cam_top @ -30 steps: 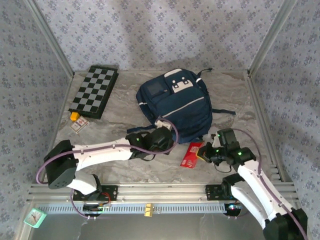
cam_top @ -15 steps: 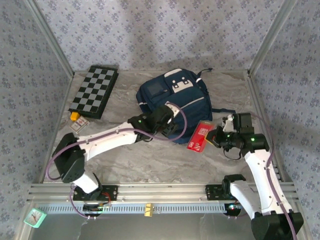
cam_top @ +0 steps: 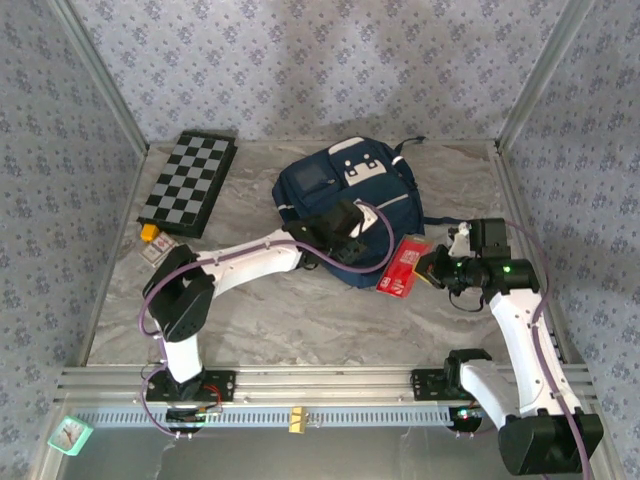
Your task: Pack the student bag
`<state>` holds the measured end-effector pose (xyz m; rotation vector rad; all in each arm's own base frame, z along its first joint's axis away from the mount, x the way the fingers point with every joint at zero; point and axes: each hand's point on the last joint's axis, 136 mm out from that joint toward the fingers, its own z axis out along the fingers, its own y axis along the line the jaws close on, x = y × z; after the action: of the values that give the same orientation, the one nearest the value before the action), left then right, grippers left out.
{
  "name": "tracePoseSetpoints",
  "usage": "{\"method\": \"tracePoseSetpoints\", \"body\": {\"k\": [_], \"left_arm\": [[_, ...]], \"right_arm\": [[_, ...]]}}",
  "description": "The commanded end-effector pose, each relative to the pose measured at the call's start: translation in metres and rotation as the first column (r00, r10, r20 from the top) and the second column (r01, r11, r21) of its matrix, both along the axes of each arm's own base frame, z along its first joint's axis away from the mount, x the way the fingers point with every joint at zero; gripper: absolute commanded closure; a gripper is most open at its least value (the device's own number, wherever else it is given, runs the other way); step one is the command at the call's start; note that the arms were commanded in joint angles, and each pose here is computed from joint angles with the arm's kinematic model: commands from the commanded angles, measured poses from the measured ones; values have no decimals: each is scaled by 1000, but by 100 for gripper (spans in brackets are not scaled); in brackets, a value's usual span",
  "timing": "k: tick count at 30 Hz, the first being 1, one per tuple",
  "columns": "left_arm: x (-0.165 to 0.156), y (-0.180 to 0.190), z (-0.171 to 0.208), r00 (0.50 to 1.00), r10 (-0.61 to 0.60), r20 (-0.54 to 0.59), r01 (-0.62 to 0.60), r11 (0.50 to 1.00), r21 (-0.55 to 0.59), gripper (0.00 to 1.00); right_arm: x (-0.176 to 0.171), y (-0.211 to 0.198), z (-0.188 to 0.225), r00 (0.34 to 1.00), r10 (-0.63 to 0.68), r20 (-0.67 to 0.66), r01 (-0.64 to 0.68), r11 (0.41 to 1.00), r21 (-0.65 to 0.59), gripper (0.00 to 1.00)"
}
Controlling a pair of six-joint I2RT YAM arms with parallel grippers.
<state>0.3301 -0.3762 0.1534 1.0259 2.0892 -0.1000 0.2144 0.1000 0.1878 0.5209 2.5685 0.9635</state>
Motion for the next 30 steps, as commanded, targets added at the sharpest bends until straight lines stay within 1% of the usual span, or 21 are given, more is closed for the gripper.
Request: {"method": "tracePoseSetpoints", "body": {"k": [1, 5, 7, 10, 11, 14, 15, 19, 22, 26, 28, 30], "left_arm": [[22, 3, 33, 998, 39, 46, -35, 996, -81, 32], [32, 12, 42, 997, 76, 27, -73, 990, -117, 42], [38, 13, 42, 995, 91, 29, -86, 988, -125, 49], [43, 14, 41, 993, 117, 17, -114, 985, -131, 71], [43, 14, 41, 993, 121, 8, -119, 984, -134, 80], [37, 12, 54, 992, 128, -8, -127, 975, -185, 99], [33, 11, 62, 991, 136, -14, -135, 969, -209, 100], [15, 8, 98, 985, 174, -9, -169, 941, -292, 100], [-1, 3, 120, 979, 206, 7, -190, 915, -355, 100], [-12, 0, 131, 963, 269, -28, -257, 878, -403, 100], [-16, 0, 136, 952, 302, -44, -291, 856, -427, 100], [-20, -7, 139, 951, 305, -54, -296, 843, -449, 100]], "right_arm": [[9, 1, 8, 999, 17, 50, -17, 1000, 0, 100], [9, 1, 9, 998, 21, 53, -22, 1000, 2, 100], [13, 1, 11, 997, 18, 69, -19, 1000, 2, 100], [16, 2, 13, 997, 21, 73, -22, 1000, 9, 100], [17, 3, 15, 996, 25, 82, -26, 1000, 16, 100], [25, 5, 20, 995, 9, 100, -13, 999, 43, 100], [29, 7, 22, 994, 12, 112, -18, 999, 47, 100], [44, 14, 29, 993, -2, 121, -11, 995, 101, 100], [61, 16, 30, 989, -23, 144, 10, 996, 93, 100], [87, 25, 34, 982, -61, 177, 40, 992, 121, 100], [99, 27, 35, 976, -83, 199, 64, 993, 96, 100], [111, 27, 28, 971, -112, 210, 102, 993, 57, 100]]}}
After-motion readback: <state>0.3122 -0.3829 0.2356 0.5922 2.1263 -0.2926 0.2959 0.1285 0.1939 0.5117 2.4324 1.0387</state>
